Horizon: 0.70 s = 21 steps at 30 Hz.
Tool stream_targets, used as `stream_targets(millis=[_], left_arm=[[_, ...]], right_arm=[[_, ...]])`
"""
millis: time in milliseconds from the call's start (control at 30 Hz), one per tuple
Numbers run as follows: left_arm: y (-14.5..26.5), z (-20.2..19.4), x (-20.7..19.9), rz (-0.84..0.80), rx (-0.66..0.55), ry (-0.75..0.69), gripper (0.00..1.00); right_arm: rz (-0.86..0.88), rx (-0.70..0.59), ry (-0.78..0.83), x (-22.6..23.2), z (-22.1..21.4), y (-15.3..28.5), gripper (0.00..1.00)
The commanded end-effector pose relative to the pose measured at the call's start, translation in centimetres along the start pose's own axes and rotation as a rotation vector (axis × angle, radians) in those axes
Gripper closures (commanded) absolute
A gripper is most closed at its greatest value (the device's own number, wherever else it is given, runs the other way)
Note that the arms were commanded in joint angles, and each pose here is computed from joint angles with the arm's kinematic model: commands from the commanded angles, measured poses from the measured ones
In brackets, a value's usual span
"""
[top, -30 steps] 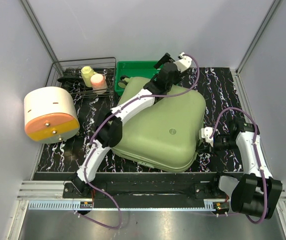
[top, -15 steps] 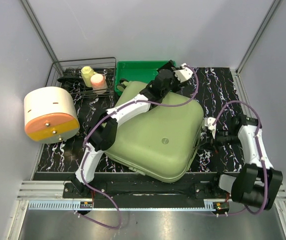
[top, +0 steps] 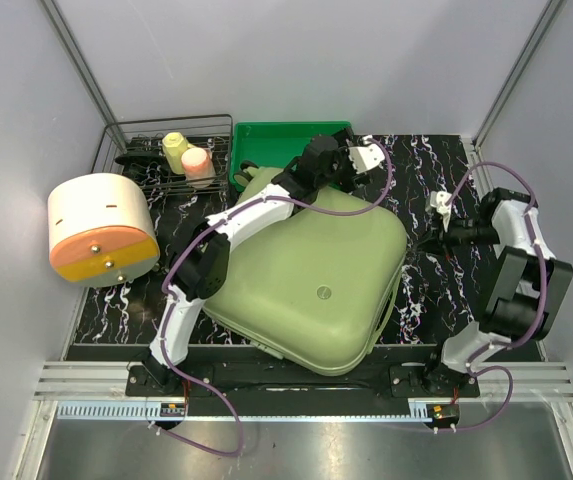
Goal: Open, take out, and arrange the luggage
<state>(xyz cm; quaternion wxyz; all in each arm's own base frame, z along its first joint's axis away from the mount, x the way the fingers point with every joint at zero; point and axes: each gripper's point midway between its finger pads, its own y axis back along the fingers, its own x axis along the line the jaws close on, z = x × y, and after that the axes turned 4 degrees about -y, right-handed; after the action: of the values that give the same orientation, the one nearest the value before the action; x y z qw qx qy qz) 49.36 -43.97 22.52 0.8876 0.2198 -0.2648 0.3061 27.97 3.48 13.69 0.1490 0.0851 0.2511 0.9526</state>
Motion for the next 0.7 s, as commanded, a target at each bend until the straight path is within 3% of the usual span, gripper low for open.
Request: stream_targets(millis=[0,200,367,500,600,633,667], left_arm=[[3.4,-4.5,-11.7,-0.452,0.157,0.044,0.09],[3.3,-3.0,-13.1,-0.498,0.142,0.087,0.06],[5.2,0.1,-6.9,-0.332,0.163,0.266,0.02],[12.7,1.7,0.8,-0.273,0.169,0.518,0.01],[19.8,0.0,3.7,-0.265,0.188,0.763,0.01],[21.6,-2.3,2.5,-0.289,0.236,0.817,0.01],[24.4,-1.8,3.3,-0.268,0.223,0.826,0.01]], right_arm=[[-0.104,-0.07,0.231,-6.3,2.6,1.4,1.0],[0.011,-0.198,0.293,-5.6,4.2,-1.9,1.0],[0.071,-0.196,0.33,-3.2,3.2,-3.4,1.0],[0.092,-0.162,0.321,-2.2,2.0,-3.7,1.0],[0.092,-0.164,0.323,-1.6,2.1,-3.6,1.0],[0.094,-0.165,0.326,-1.2,2.2,-3.5,1.0],[0.1,-0.164,0.328,-0.8,2.2,-3.4,1.0]])
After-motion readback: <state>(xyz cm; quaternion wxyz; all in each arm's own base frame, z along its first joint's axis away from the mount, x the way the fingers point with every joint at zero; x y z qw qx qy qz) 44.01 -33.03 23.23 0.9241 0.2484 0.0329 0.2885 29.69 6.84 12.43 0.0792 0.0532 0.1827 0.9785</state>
